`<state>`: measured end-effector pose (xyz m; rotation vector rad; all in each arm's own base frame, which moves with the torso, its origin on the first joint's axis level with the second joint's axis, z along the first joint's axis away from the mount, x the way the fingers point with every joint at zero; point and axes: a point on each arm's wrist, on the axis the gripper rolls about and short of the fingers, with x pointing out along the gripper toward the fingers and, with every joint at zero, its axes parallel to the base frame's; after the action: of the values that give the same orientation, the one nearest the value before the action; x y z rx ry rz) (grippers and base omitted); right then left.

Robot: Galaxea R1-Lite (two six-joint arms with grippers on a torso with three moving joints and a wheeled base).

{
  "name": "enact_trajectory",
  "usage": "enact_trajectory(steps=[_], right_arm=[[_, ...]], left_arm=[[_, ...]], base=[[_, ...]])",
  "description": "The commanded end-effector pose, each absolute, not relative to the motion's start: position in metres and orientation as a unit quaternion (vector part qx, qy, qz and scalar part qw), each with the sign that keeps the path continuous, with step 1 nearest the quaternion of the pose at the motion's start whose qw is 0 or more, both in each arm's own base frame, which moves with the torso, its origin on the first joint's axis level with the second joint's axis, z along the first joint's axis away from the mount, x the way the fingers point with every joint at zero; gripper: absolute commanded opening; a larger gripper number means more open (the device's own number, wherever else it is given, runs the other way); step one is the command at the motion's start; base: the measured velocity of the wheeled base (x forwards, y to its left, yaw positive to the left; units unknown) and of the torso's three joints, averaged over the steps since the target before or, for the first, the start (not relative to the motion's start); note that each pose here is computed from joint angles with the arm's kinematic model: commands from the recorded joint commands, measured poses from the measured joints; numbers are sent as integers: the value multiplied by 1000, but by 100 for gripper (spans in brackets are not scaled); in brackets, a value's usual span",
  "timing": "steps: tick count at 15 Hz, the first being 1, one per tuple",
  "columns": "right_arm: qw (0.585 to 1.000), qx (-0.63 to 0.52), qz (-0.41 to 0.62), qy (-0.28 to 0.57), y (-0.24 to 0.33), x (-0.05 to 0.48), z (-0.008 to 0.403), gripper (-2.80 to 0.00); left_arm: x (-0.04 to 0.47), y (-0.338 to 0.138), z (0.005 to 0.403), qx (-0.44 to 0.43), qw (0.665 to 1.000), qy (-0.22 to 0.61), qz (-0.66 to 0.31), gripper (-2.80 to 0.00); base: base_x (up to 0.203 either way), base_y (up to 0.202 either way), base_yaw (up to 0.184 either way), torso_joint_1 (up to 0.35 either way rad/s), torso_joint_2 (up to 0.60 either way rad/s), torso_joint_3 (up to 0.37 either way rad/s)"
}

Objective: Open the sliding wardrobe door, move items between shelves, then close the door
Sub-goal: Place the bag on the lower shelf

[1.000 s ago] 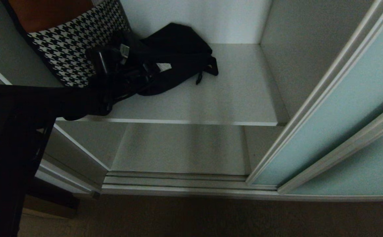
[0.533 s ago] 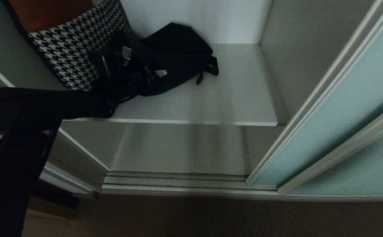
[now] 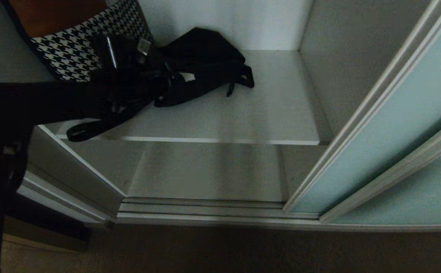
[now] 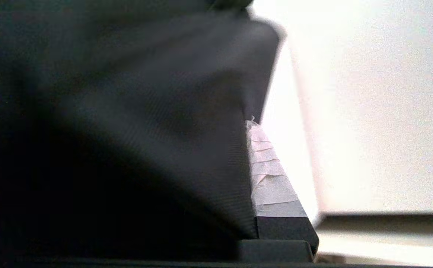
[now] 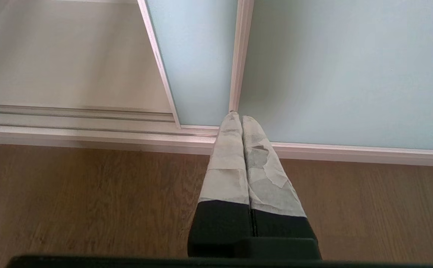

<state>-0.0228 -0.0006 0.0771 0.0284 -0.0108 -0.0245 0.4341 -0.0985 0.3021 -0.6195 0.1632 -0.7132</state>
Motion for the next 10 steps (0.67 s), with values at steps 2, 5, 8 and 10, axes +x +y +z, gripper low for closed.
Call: enact_trajectory(steps=[2, 5, 8, 10], right_arm=[[1000, 15, -13, -5, -1, -23, 77, -280], [1000, 15, -12, -6, -1, -23, 77, -280], [1000, 15, -12, -5, -1, -23, 77, -280], [1000, 15, -12, -5, -1, -23, 77, -280]], left_arm=[[373, -95, 366, -292, 883, 47, -365, -280], [316, -98, 402, -289, 875, 45, -386, -280], [263, -94, 417, -284, 871, 71, -396, -280], [230, -86, 421, -269, 874, 80, -397, -280]], base=[[0, 0, 0, 0, 0, 0], [0, 0, 0, 0, 0, 0], [0, 0, 0, 0, 0, 0], [0, 0, 0, 0, 0, 0]])
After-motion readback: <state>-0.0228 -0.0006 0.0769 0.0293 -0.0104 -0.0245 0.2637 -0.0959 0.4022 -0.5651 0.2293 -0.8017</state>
